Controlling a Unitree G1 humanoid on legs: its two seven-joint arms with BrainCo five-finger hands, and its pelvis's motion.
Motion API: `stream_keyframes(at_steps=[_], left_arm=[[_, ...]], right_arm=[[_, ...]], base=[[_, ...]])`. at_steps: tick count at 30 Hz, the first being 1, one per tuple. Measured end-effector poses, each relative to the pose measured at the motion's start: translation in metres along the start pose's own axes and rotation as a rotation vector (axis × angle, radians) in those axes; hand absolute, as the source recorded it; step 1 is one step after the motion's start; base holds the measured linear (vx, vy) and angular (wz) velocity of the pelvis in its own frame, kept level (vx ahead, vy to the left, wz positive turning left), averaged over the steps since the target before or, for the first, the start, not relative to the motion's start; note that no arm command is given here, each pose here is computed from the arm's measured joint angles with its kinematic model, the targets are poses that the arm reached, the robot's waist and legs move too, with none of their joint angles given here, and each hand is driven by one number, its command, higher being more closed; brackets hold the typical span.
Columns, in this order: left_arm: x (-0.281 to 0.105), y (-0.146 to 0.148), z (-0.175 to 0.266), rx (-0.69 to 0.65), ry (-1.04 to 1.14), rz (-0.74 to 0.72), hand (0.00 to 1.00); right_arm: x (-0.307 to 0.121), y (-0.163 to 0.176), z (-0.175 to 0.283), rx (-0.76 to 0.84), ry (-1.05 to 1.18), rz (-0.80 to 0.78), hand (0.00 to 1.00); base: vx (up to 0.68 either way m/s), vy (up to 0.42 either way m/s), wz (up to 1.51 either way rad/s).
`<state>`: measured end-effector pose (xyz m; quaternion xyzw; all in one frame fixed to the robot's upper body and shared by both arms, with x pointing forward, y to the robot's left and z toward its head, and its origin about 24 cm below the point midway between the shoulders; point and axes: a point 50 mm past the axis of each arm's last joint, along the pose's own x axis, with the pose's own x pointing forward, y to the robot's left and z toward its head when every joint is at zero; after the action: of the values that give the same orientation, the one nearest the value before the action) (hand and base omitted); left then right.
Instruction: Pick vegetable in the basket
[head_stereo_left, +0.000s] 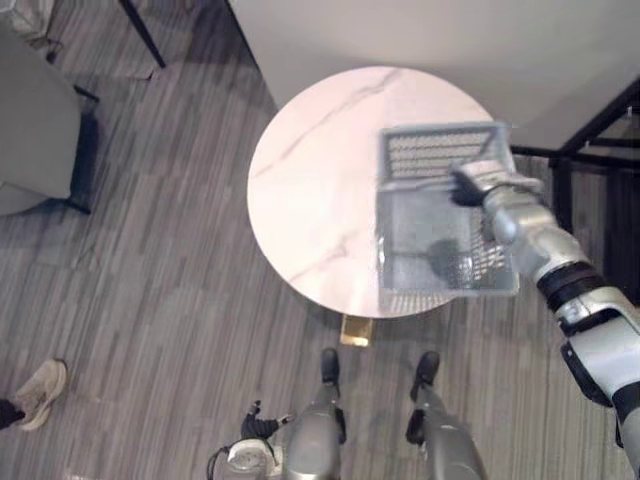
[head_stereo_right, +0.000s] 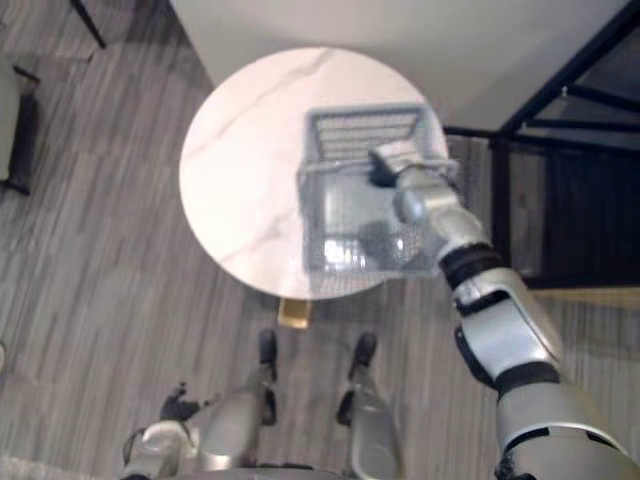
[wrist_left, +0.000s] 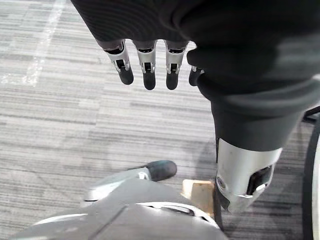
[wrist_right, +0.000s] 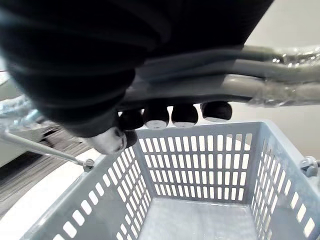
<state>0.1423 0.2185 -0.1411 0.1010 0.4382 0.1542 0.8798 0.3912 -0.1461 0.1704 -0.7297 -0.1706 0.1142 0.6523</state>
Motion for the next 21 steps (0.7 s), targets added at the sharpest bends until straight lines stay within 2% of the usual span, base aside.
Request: stream_keyframes(at_steps=[4, 9, 14, 21], left_arm=[[0.001, 0.009, -0.007, 0.004, 0.037, 0.02, 0.0], [-0.002, 0.023, -0.022, 0.052, 0.08, 0.034, 0.0], [-0.006, 0.024, -0.035, 0.098, 0.116, 0.022, 0.0], [-0.009, 0.018, -0.04, 0.167, 0.118, -0.028, 0.0]], right_arm=[[-0.012, 0.01, 0.048, -0.001, -0.255, 0.043, 1.0], [-0.042, 0.019, 0.067, 0.08, -0.406, 0.089, 1.0], [-0.076, 0.041, 0.059, 0.114, -0.426, 0.197, 1.0], [-0.139, 0.099, 0.032, 0.262, -0.252, 0.369, 1.0]], base=[[0.04, -0.012, -0.35], [0.02, -0.01, -0.31], [0.04, 0.002, -0.17], [0.02, -0.004, -0.01]])
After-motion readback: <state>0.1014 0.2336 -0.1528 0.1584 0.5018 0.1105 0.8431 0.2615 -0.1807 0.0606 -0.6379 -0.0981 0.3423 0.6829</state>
